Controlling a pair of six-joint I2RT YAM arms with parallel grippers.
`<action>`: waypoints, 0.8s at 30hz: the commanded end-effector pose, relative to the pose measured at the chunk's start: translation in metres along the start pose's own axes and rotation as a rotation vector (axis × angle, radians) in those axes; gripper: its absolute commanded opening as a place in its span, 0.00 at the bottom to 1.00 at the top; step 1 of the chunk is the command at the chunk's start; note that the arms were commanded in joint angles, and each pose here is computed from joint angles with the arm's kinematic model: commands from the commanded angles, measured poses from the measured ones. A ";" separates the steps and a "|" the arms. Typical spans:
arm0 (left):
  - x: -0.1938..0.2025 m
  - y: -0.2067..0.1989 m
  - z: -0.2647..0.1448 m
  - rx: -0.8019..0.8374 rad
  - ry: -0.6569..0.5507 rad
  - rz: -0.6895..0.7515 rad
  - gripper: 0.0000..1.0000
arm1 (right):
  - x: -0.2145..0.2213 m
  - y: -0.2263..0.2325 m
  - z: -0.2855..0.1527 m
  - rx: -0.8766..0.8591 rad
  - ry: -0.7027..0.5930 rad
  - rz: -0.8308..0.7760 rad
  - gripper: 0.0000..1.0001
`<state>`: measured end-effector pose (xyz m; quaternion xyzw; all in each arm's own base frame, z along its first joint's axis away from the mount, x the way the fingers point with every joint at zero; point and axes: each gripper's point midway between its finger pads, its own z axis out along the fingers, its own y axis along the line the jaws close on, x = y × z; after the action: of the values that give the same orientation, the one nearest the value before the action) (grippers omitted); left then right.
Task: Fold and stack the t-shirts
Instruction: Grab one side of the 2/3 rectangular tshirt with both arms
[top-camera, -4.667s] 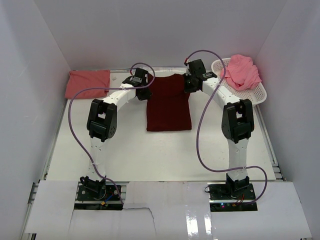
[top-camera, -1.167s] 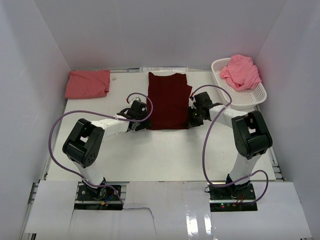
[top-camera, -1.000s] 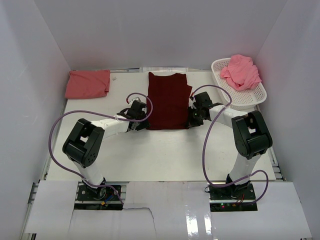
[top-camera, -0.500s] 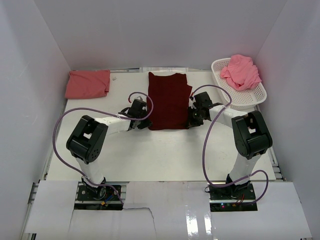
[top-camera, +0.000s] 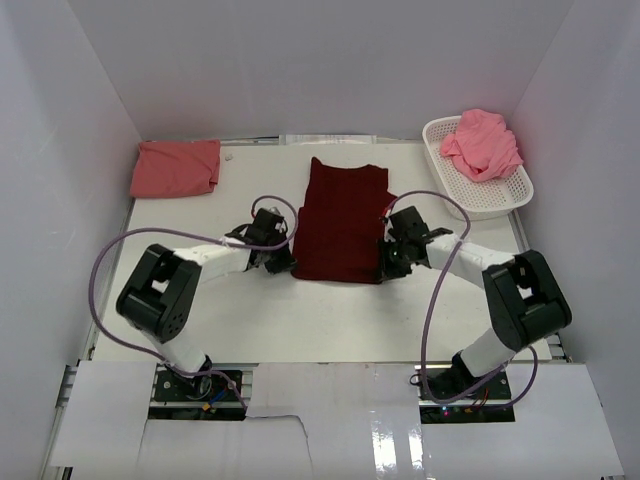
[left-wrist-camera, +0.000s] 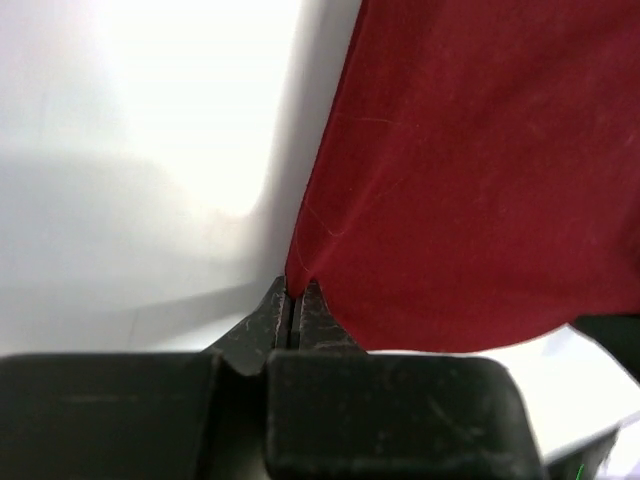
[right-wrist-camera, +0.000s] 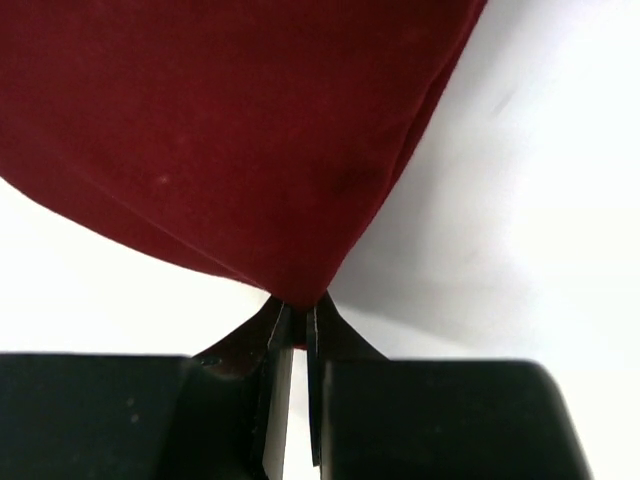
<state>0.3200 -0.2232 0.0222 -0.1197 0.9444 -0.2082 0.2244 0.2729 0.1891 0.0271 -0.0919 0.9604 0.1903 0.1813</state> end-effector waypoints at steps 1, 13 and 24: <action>0.064 0.036 -0.034 -0.083 0.151 0.053 0.00 | 0.066 -0.005 -0.011 0.037 0.134 0.046 0.08; 0.189 0.011 -0.095 -0.022 0.312 0.075 0.00 | 0.170 0.049 -0.084 -0.094 0.223 0.069 0.08; 0.127 -0.037 -0.154 -0.016 0.107 0.093 0.00 | 0.129 0.071 -0.147 -0.068 0.081 0.000 0.08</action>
<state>0.1135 -0.2442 0.0731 -0.0475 0.9719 -0.1977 0.1185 0.0801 0.1872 0.1052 -0.1149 0.9563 0.2441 0.1126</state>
